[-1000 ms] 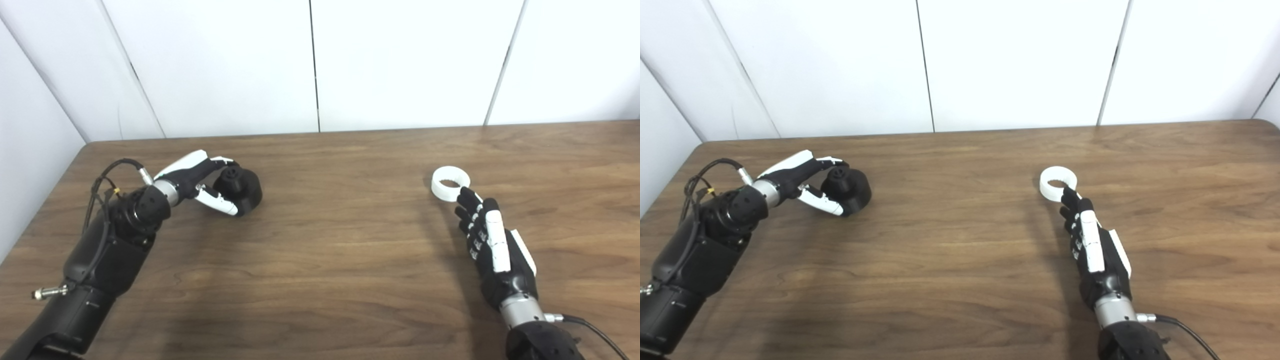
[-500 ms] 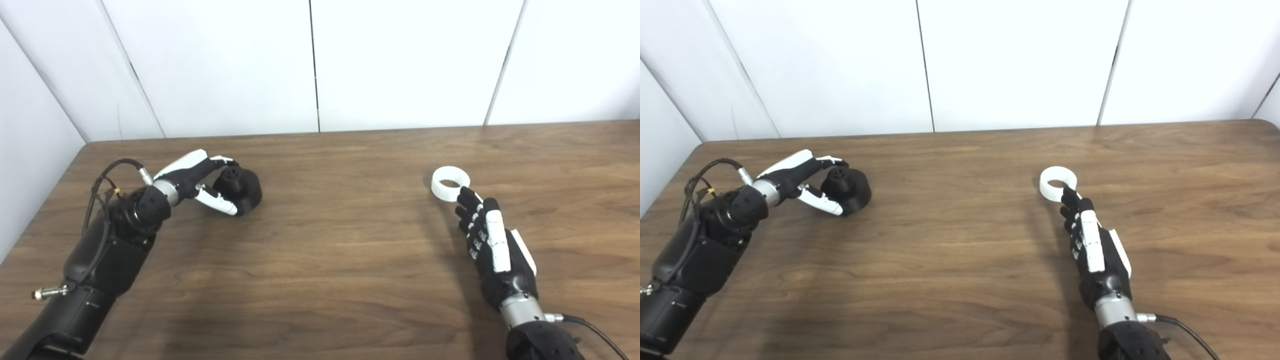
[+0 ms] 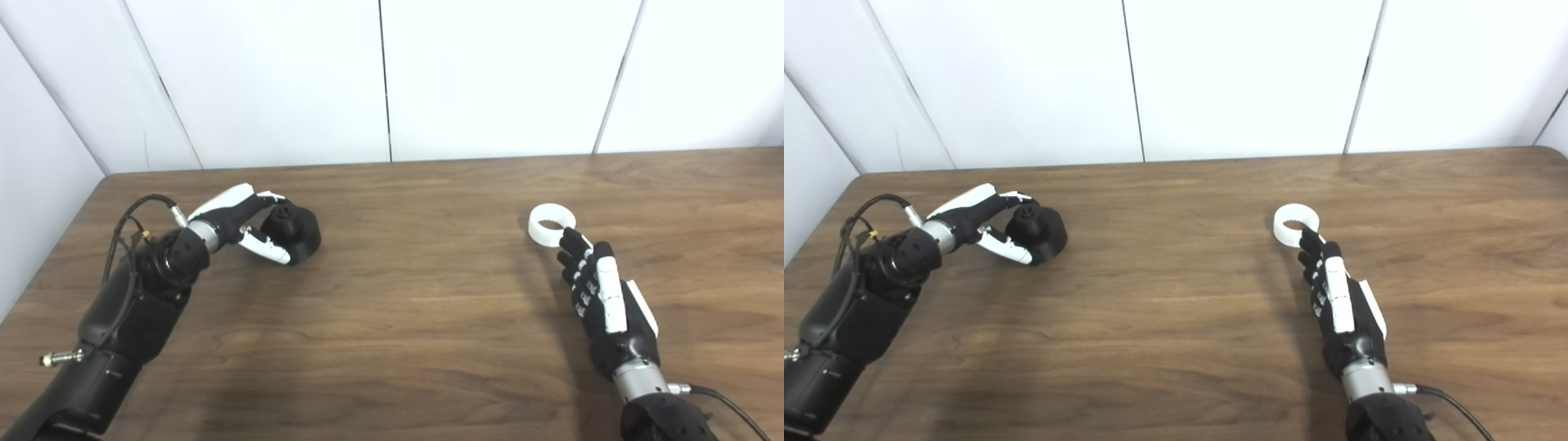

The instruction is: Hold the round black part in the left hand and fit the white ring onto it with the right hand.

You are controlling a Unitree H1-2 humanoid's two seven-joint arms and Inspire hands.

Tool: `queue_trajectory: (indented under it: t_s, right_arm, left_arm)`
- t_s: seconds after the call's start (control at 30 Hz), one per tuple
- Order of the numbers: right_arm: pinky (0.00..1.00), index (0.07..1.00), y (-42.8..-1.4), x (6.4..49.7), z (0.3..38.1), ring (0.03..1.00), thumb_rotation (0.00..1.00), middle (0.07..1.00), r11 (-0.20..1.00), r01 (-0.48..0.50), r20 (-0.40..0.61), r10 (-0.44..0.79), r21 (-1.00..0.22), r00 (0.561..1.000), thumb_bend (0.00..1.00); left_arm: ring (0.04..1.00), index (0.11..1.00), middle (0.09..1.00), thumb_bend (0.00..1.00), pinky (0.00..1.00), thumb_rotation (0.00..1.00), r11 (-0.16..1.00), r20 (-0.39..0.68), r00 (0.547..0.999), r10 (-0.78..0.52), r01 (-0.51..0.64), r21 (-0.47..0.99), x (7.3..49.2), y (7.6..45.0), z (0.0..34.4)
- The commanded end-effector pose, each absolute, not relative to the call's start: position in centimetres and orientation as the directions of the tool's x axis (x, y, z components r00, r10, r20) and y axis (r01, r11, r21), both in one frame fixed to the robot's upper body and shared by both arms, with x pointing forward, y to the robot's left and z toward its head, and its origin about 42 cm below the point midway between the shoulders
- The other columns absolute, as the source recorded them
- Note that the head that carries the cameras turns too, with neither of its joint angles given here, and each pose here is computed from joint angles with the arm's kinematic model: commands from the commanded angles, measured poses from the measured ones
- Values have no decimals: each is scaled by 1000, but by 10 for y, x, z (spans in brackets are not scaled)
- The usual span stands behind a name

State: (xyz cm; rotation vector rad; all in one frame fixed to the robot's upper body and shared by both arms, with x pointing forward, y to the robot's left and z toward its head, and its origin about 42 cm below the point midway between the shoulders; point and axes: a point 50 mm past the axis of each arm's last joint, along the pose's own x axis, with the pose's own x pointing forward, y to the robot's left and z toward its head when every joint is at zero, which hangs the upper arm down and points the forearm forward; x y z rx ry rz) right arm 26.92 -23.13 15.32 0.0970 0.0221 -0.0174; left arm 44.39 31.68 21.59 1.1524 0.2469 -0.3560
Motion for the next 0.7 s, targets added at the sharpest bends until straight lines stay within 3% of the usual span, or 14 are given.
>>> queue_trajectory:
  t_s: [0.0, 0.67]
  right_arm:
    - [1000, 913, -231, 269, 171, 956, 1000, 943, 996, -3, 73, -3, 92, 997, 574]
    - [1000, 905, -237, 269, 174, 961, 1000, 945, 997, -11, 78, 5, 80, 997, 576]
  left_arm:
    - [1000, 881, 1000, 1000, 1000, 266, 346, -300, 945, -129, 327, 879, 452, 323, 244]
    - [1000, 874, 1000, 1000, 1000, 276, 312, -314, 944, -103, 330, 891, 451, 324, 234]
